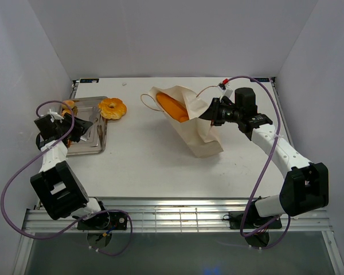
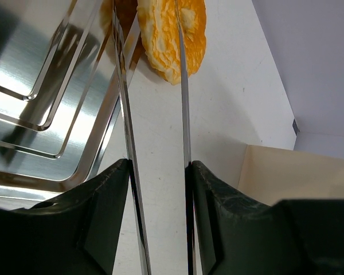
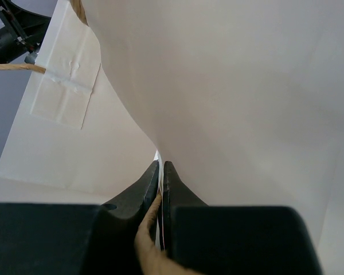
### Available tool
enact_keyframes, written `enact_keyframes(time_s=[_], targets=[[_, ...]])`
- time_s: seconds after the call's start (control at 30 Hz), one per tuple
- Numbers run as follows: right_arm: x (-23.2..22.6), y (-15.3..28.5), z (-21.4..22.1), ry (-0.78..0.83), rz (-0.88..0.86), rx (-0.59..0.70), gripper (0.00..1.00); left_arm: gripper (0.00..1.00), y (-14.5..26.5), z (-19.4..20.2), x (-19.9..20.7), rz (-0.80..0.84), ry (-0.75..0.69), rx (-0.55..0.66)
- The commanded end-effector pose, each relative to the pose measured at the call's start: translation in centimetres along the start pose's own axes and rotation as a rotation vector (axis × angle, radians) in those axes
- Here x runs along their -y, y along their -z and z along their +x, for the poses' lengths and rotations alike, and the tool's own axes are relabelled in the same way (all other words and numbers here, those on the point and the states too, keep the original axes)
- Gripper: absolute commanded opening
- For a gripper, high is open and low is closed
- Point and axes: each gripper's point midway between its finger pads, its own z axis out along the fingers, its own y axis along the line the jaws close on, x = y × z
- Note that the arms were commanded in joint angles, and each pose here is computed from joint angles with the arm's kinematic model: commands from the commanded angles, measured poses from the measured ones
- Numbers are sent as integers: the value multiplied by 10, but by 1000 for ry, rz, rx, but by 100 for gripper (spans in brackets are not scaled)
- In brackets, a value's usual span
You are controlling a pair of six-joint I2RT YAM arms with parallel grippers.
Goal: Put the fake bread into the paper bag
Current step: Pick up the fake bread from the plate.
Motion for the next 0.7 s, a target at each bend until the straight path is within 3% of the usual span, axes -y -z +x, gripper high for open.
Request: enact_keyframes(time_s=[0.0,0.67], targets=[[6,-3,1,7,19,-7,8,57,1,-8,9,56,-32,18],[7,-5,0,7,23,-10,8,57,-19,-13,7,109,-5,-16]])
